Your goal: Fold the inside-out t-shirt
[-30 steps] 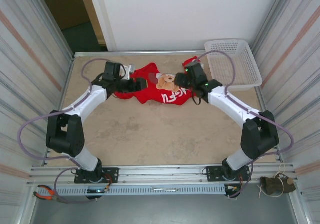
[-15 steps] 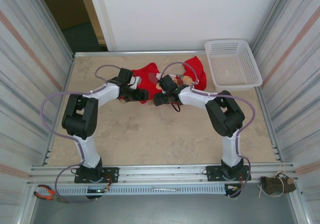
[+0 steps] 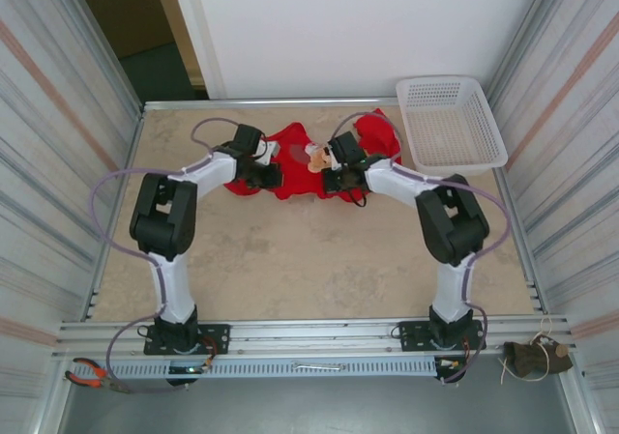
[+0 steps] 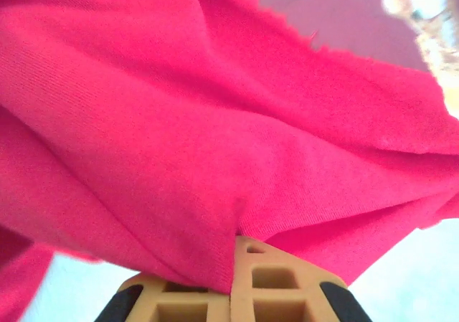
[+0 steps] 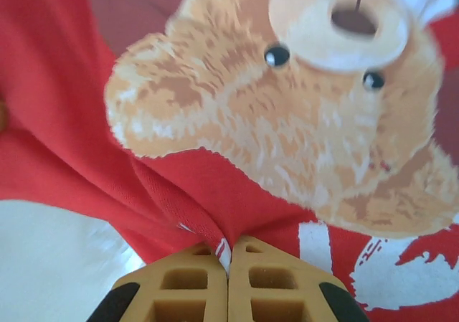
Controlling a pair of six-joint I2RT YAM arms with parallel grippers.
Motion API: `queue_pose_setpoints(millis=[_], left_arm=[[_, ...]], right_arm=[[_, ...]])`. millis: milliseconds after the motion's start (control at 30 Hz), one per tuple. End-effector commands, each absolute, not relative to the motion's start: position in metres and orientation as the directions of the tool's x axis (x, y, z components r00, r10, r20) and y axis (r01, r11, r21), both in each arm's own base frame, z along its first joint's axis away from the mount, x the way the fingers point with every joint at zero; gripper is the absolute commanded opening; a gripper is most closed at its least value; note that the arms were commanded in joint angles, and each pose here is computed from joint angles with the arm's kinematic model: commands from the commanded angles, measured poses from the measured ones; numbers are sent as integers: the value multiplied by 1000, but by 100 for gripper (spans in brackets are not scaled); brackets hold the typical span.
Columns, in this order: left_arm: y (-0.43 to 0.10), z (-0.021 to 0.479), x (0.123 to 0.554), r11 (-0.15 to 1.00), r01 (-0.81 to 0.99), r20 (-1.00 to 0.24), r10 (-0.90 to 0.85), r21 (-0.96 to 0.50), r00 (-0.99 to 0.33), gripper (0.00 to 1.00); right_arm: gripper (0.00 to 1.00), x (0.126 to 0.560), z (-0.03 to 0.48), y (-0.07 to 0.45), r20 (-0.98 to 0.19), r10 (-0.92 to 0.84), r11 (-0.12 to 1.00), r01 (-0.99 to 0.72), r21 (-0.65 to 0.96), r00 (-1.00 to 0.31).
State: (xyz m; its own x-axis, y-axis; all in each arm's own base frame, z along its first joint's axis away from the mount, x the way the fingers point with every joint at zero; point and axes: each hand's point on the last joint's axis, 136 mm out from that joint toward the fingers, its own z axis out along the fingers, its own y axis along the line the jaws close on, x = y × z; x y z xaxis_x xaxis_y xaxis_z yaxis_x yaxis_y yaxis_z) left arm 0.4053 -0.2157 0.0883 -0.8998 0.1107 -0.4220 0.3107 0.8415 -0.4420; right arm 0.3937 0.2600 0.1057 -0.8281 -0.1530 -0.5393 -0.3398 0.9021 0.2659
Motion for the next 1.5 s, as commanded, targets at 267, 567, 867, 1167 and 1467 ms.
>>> queue_pose_setpoints(millis=[267, 567, 867, 1167, 1467], left_arm=[[-242, 234, 299, 671, 453, -548, 83, -587, -832, 0], [-225, 164, 380, 771, 271, -420, 5, -576, -908, 31], [-202, 172, 379, 807, 227, -479, -78, -545, -874, 65], [-183, 169, 352, 849, 147, -510, -159, -507, -845, 71], [-197, 168, 347, 851, 199, -515, -96, -487, -852, 75]], right_arm=[[0, 313, 211, 233, -597, -185, 739, -510, 439, -781], [54, 414, 146, 172, -474, 124, 903, -99, 419, -872], [62, 351, 157, 222, -547, 30, 933, -172, 315, -836], [74, 391, 95, 272, -542, -63, 986, -135, 93, -838], [0, 404, 91, 292, -520, -151, 938, -288, 194, -841]])
